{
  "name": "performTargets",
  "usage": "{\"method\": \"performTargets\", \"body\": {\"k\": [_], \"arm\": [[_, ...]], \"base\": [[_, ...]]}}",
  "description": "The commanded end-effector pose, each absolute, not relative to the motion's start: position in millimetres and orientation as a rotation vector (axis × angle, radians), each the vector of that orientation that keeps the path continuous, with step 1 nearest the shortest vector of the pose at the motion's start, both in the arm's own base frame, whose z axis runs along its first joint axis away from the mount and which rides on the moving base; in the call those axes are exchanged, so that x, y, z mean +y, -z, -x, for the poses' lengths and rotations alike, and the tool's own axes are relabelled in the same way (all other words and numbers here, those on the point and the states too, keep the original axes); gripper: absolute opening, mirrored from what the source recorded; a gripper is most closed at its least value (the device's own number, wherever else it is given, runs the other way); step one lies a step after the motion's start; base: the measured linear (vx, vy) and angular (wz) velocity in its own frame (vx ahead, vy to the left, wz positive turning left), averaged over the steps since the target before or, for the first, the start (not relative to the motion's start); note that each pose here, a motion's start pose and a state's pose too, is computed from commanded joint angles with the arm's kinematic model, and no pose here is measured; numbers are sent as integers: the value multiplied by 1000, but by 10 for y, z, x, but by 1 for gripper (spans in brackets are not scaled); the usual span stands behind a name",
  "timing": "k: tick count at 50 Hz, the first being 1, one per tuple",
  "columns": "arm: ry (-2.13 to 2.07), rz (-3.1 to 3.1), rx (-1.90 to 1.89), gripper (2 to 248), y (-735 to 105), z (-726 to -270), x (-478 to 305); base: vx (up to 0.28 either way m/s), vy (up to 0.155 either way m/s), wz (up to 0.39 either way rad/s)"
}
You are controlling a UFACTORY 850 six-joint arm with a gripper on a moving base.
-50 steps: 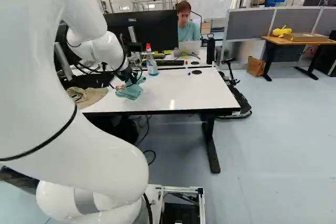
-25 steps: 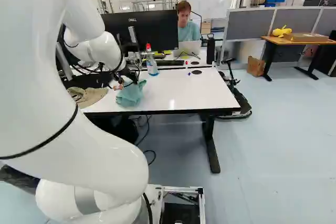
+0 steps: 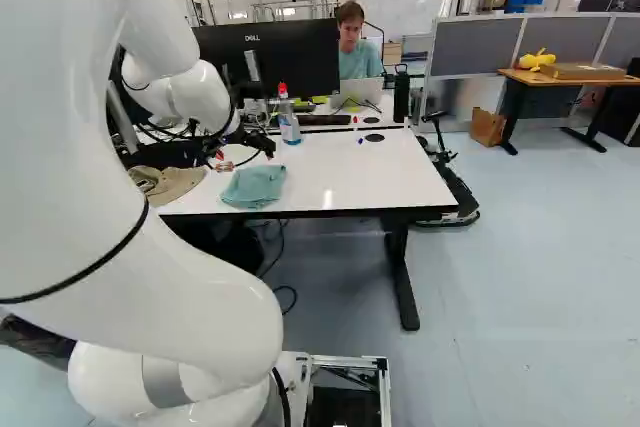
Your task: Clean the table with the green towel
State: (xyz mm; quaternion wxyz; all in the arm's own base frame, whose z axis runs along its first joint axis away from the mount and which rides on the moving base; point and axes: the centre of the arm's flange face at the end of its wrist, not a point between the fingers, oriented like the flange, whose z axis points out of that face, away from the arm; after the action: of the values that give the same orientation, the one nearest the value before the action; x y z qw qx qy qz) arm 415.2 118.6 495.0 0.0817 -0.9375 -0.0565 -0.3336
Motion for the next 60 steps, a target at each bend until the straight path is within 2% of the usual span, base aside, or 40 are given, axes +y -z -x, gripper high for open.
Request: {"method": "performTargets", "body": {"k": [60], "arm": [[1113, 2825, 107, 247, -5149, -4005, 328]], "base": [[0, 0, 0]]}}
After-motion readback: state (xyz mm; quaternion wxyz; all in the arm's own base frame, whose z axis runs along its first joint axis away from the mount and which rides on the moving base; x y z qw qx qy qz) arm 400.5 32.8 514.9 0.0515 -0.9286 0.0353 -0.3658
